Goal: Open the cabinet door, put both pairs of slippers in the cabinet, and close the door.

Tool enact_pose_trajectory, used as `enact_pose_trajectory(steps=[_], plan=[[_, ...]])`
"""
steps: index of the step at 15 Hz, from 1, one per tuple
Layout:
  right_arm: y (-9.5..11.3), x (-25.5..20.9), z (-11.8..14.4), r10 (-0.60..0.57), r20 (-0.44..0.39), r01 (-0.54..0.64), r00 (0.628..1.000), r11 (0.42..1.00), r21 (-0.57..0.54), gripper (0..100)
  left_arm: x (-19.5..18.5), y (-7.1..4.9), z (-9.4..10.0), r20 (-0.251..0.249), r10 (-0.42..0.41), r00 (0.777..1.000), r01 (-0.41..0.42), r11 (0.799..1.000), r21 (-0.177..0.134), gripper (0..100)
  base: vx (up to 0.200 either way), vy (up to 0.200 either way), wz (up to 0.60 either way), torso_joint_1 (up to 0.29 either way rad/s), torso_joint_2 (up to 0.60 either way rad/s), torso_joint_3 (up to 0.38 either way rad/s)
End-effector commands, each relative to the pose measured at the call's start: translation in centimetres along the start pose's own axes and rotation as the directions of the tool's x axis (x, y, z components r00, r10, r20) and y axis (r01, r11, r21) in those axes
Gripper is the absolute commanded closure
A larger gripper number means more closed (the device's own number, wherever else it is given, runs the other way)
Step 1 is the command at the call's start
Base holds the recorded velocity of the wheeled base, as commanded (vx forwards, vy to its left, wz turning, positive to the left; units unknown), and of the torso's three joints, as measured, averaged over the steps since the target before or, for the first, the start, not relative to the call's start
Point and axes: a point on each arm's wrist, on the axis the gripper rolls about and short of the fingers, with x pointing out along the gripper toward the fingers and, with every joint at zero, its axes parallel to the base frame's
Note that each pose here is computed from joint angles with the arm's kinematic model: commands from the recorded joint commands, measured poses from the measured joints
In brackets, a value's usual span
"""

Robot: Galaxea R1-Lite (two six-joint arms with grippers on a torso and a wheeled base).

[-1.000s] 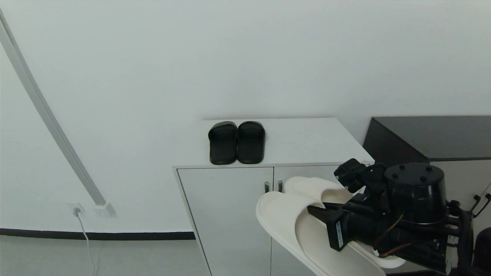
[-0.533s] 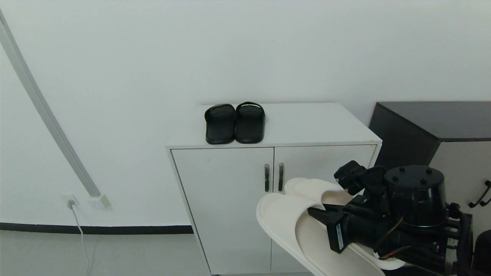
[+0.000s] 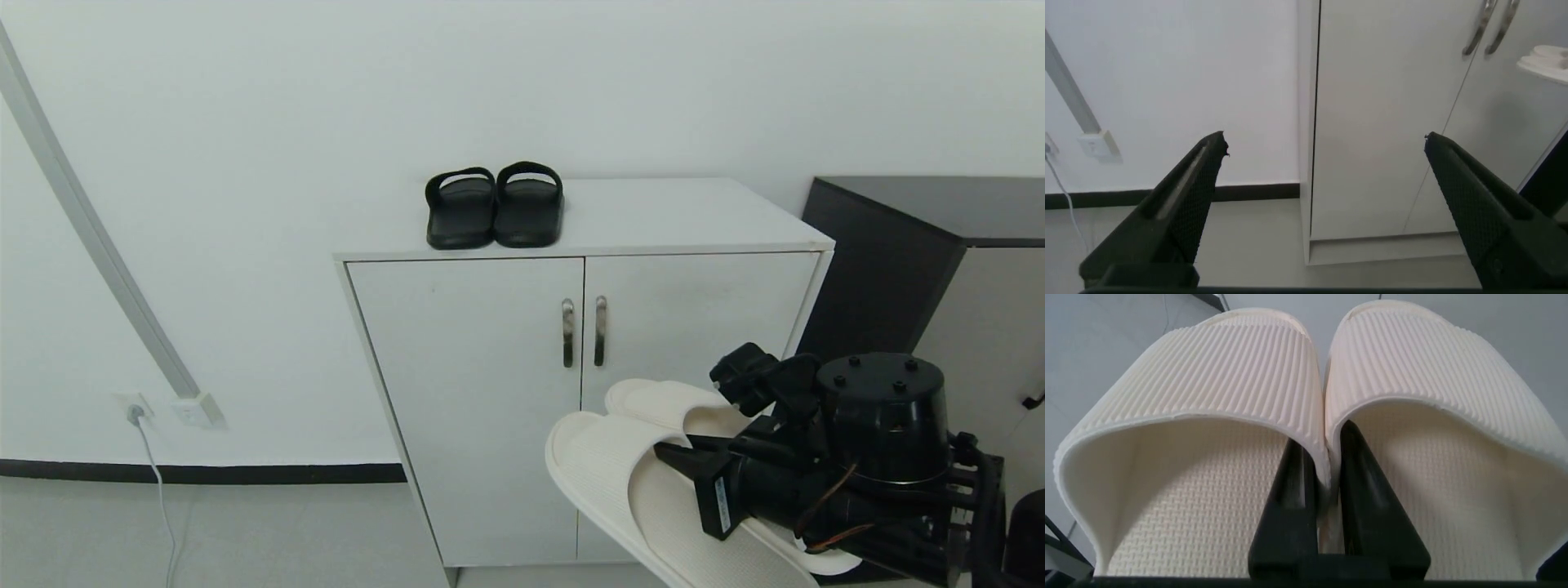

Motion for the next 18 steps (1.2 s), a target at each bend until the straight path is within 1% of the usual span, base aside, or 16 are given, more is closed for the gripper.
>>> enact_pose_trajectory(steps=[1,6,11,16,17,18], plan=[[0.0,0.04,-0.07,-0.001,-0.003,0.001,1.0,1.0,-0.001,100,0.01,0.0,0.0,-0.001,0.0,1.0,0.0,1.0,0.0,0,0.0,0.0,0.0,-0.154,0.47,0.33],[0.01,0.08,-0.1,0.001,-0.004,-0.001,1.0,1.0,-0.001,100,0.01,0.0,0.0,-0.001,0.0,1.0,0.0,1.0,0.0,0,0.0,0.0,0.0,-0.113,0.46,0.343],[-0.01,0.46,-0.44,0.001,-0.021,-0.001,1.0,1.0,-0.001,100,0.01,0.0,0.0,-0.001,0.0,1.0,0.0,1.0,0.001,0,0.0,0.0,0.0,-0.041,0.43,0.372],[-0.04,0.4,-0.68,0.0,-0.017,0.0,1.0,1.0,-0.001,100,0.01,0.0,0.0,-0.001,-0.001,1.0,0.001,1.0,0.004,0,0.0,0.0,0.0,0.0,0.02,0.012],[-0.03,0.39,-0.65,0.002,-0.011,-0.002,1.0,1.0,-0.001,100,0.08,0.0,0.07,-0.01,-0.003,1.0,0.003,1.0,0.003,0,0.0,0.0,0.0,0.0,0.0,0.0],[-0.02,0.39,-0.52,0.001,0.002,-0.001,1.0,1.0,-0.001,100,0.31,0.0,0.1,-0.039,0.001,0.999,0.0,1.0,0.007,0,0.0,0.0,0.0,0.0,0.0,0.0]])
